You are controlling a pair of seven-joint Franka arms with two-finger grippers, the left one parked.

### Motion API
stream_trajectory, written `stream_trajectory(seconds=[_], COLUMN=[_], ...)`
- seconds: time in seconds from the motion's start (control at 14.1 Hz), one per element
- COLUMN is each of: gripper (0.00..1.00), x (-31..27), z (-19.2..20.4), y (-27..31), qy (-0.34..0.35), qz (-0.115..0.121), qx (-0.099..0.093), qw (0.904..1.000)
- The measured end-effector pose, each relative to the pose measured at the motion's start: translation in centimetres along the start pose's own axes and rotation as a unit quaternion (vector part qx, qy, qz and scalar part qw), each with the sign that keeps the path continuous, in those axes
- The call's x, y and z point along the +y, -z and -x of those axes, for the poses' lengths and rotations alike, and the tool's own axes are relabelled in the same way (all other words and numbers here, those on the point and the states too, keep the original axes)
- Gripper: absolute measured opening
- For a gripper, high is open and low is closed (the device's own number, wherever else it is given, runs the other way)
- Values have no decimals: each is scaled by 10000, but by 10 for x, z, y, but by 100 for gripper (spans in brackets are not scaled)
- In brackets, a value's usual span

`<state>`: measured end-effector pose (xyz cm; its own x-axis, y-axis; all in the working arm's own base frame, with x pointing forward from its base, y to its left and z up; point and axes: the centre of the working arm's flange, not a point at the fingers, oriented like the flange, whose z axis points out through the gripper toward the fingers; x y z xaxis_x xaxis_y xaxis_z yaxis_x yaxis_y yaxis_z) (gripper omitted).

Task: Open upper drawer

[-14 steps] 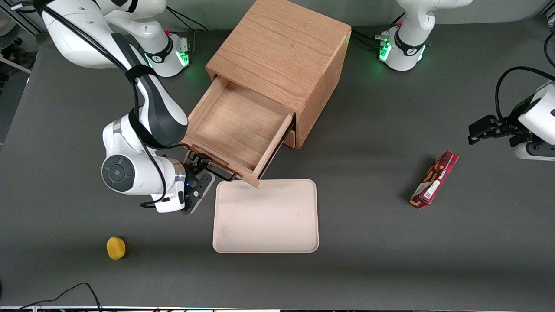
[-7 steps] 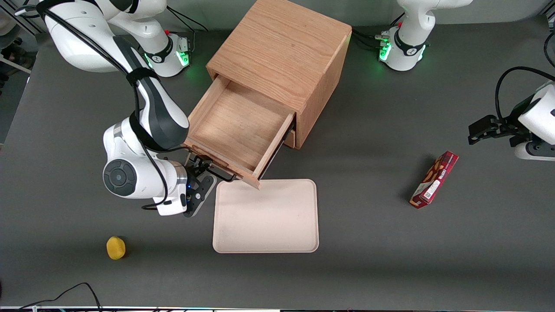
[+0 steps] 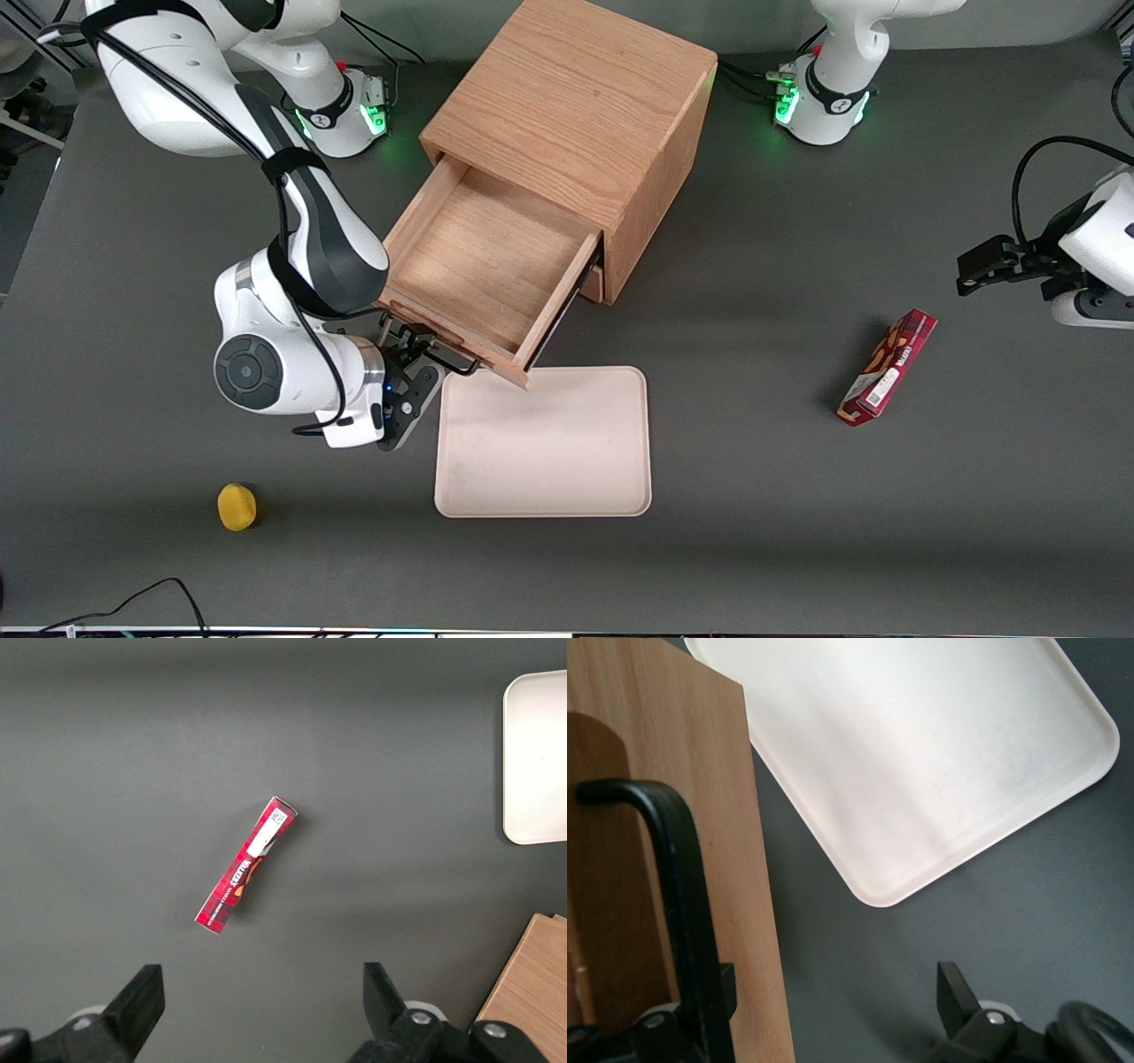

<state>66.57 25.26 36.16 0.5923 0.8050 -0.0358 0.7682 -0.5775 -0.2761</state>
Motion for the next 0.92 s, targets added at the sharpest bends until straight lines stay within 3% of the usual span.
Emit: stream_trajectory(seconds=[0.92], gripper=[100], x=[-24], z=[18], y=[76], qy=[-5], qz=[-182], qx=[-376], qw=[9991])
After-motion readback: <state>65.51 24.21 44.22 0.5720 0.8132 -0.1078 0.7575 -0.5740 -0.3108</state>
